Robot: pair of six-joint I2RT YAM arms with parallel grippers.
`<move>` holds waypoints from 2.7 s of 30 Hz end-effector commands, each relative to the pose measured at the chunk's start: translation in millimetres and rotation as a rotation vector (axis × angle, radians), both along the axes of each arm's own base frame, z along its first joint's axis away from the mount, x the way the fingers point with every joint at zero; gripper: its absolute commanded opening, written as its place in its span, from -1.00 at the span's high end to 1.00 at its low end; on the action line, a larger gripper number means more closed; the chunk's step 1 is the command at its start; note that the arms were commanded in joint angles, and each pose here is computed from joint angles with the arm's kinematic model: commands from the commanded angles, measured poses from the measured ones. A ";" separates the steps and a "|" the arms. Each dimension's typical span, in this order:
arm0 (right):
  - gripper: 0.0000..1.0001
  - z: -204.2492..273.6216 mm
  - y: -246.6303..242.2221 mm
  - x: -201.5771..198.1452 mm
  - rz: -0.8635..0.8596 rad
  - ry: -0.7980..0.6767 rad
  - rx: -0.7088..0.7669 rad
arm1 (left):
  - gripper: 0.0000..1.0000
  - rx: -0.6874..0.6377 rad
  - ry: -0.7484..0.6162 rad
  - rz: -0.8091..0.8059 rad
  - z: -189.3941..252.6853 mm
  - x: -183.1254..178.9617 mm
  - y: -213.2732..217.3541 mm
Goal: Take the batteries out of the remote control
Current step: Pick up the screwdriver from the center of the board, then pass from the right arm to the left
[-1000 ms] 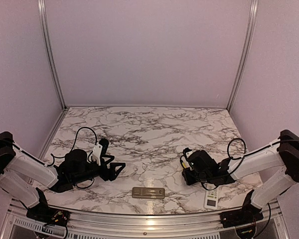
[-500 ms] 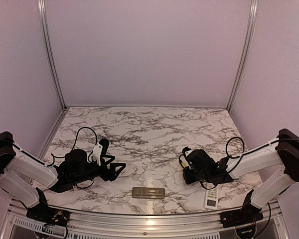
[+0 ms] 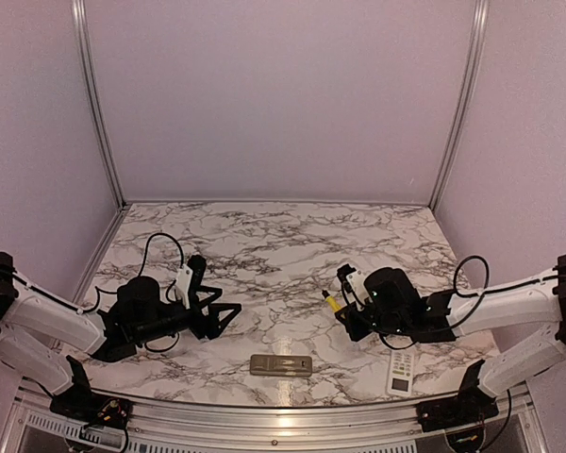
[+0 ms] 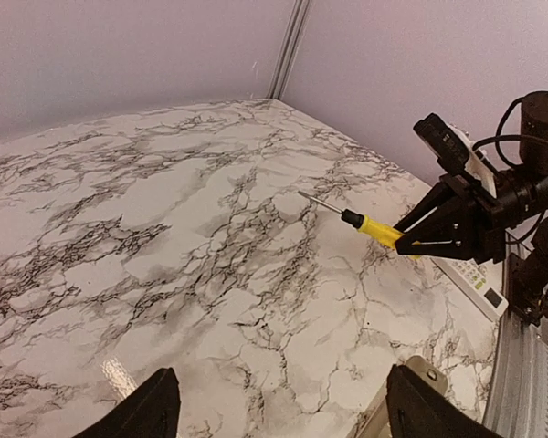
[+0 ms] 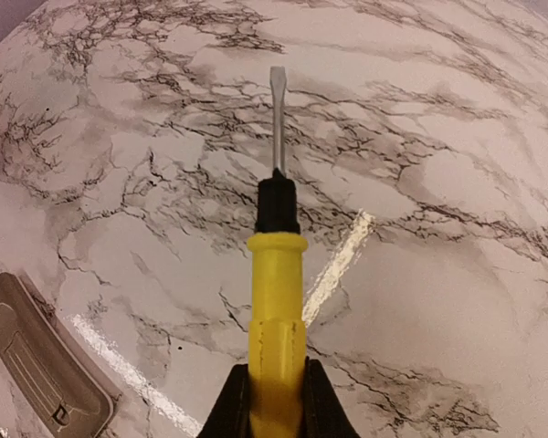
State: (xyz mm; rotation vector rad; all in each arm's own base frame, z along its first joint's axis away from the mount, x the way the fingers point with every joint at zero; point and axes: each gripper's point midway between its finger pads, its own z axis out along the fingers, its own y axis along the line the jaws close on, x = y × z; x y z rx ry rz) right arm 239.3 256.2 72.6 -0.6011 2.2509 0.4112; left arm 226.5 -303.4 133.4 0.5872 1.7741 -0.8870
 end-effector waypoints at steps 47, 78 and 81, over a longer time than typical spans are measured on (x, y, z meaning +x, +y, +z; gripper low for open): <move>1.00 96.7 100.2 -84.9 0.839 -0.631 0.072 | -0.35 -0.214 0.413 -0.201 80.8 -36.4 -21.9; 1.00 81.5 113.4 -78.9 0.850 -0.605 0.016 | 0.32 -0.158 0.473 -0.342 59.8 -54.5 -56.1; 1.00 81.4 113.7 -78.6 0.849 -0.605 0.015 | 0.37 -0.157 0.474 -0.345 59.3 -54.6 -56.8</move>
